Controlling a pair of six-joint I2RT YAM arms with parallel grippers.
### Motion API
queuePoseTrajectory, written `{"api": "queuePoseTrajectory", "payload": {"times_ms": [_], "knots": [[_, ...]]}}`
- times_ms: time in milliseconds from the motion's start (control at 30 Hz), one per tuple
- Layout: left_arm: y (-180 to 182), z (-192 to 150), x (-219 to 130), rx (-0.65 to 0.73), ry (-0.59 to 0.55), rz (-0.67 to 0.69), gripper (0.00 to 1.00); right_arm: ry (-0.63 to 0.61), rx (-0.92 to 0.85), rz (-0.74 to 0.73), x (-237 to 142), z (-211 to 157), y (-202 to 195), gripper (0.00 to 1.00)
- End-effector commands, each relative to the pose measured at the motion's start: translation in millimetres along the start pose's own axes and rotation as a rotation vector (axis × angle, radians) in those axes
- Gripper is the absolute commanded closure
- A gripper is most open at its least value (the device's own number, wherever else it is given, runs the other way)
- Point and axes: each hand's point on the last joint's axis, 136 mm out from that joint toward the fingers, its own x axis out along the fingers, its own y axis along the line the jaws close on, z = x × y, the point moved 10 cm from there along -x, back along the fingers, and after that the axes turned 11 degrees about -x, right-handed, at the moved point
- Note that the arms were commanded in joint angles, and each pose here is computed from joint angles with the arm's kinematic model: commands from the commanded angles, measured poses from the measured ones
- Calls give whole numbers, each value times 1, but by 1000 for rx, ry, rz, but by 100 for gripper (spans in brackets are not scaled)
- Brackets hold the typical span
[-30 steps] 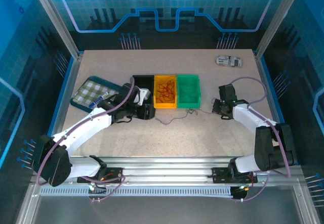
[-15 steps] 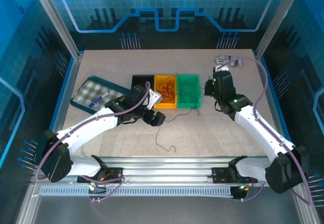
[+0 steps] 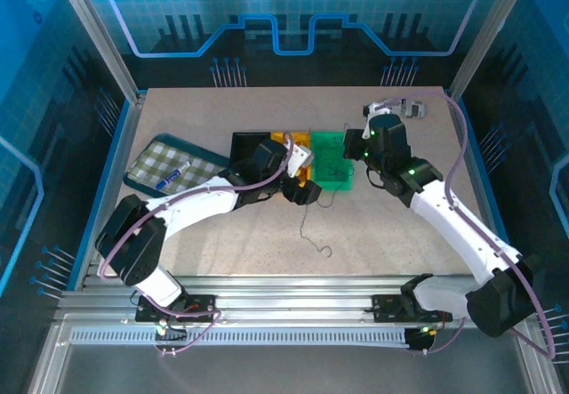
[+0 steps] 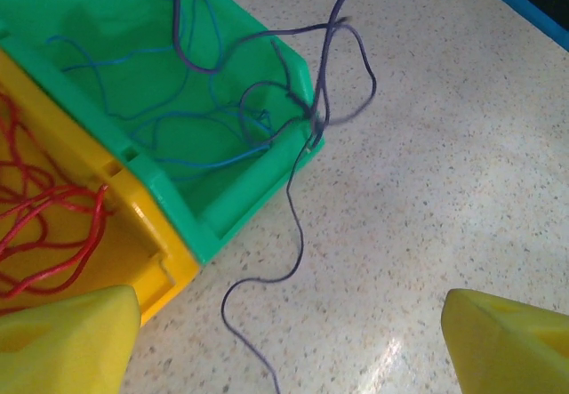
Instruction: Untangle the cables
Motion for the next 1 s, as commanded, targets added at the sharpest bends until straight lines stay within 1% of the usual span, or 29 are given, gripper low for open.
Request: {"api": "queuePoseTrajectory", "payload": {"times_ms": [0, 133, 233, 300, 433, 500, 567, 633, 667, 700, 733, 800, 833, 967], "knots": [[-15, 21, 6, 25, -69, -106, 12, -30, 66, 94, -4, 12, 13, 91], [-18, 25, 15, 12, -81, -128, 13, -52, 90, 149, -8, 21, 19, 91], [-11, 27, 25, -18, -119, -76, 15, -68, 109, 186, -11, 28, 22, 91], [-8, 28, 33, -39, -140, -65, 16, -76, 119, 198, -13, 31, 23, 91], [-7, 35, 42, -77, -170, -73, 25, -91, 147, 219, -18, 33, 24, 91], [-7, 36, 43, -78, -177, -74, 33, -99, 160, 221, -20, 33, 24, 91], [-4, 34, 42, -87, -187, -66, 46, -105, 170, 219, -22, 34, 23, 91], [2, 31, 41, -113, -194, -52, 65, -121, 169, 209, -25, 35, 20, 91], [5, 30, 40, -124, -190, -50, 72, -127, 167, 197, -26, 36, 18, 91], [10, 28, 37, -145, -188, -36, 82, -135, 164, 181, -27, 37, 16, 91], [13, 26, 33, -164, -186, -37, 89, -142, 161, 160, -28, 38, 13, 91], [19, 23, 22, -192, -181, -42, 97, -148, 153, 105, -29, 39, 5, 91], [22, 19, 15, -200, -178, -35, 99, -150, 147, 71, -30, 39, 0, 91], [29, -4, -14, -217, -124, 3, 100, -146, 170, -66, -29, 35, -22, 91]]}}
